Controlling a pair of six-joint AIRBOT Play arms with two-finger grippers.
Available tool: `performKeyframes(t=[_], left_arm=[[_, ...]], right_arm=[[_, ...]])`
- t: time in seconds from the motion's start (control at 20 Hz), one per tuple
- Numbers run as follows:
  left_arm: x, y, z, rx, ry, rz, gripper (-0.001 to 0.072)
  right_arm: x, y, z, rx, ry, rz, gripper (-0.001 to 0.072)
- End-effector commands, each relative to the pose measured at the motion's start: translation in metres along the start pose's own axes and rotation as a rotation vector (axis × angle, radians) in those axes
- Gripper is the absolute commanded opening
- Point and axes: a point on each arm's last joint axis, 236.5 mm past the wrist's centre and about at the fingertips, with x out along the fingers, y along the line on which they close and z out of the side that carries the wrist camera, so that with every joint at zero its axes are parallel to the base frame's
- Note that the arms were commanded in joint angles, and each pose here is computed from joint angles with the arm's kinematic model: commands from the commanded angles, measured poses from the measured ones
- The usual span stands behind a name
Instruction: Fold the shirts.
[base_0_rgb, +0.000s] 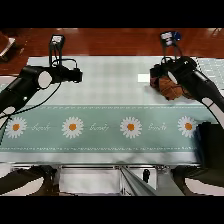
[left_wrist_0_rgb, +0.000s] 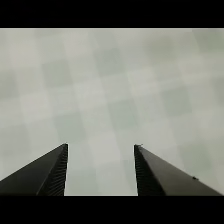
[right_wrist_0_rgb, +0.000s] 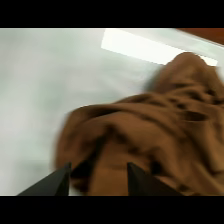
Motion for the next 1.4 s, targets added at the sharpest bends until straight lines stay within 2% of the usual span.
performKeyframes(t=[0.0,0.1,0.2,0.3,0.5,0.55,0.65,0.7,0.8,0.9,1.0,1.15,1.35], left_arm=[[0.002,0.008,0.014,0.013,-0.06,0.018,0.0507],[0.003,0.007,0.013,0.015,-0.057,0.016,0.0507],[0.007,0.003,0.009,0.019,-0.046,0.01,0.0506],[0.011,-0.001,0.005,0.022,-0.03,0.004,0.0507],[0.013,-0.007,-0.02,-0.018,0.07,-0.016,0.0506],[0.012,-0.008,-0.028,-0.027,0.105,-0.019,0.0507],[0.003,-0.004,-0.028,-0.032,0.12,-0.013,0.0506],[-0.007,0.002,-0.019,-0.045,0.105,-0.004,0.0506],[-0.045,0.024,0.009,-0.08,0.035,0.026,0.0506],[-0.093,0.043,0.025,-0.118,-0.033,0.054,0.0506],[-0.137,0.041,0.02,-0.17,-0.084,0.029,0.0507],[-0.163,0.005,-0.03,-0.262,-0.088,-0.103,0.0507],[-0.16,-0.025,-0.098,-0.34,-0.022,-0.209,0.0506]], right_arm=[[0.05,-0.101,-0.009,0.357,-0.015,-0.186,0.0409],[0.086,-0.135,-0.041,0.501,0.112,-0.156,0.0409],[0.113,-0.131,-0.064,0.538,0.246,-0.03,0.0409],[0.13,-0.121,-0.082,0.513,0.365,0.044,0.0409],[0.14,-0.119,-0.123,0.453,0.539,0.023,0.0396],[0.137,-0.116,-0.129,0.448,0.568,0.03,0.0335],[0.127,-0.098,-0.13,0.387,0.602,0.128,0.0087],[0.121,-0.087,-0.13,0.366,0.619,0.186,0.0022],[0.106,-0.078,-0.122,0.37,0.626,0.24,0.0022],[0.084,-0.086,-0.085,0.374,0.526,0.243,0.0022],[0.046,-0.1,-0.02,0.377,0.315,0.257,0.0021],[-0.042,-0.112,0.07,0.378,0.004,0.304,0.0021],[-0.179,-0.119,0.144,0.332,-0.336,0.362,0.0021]])
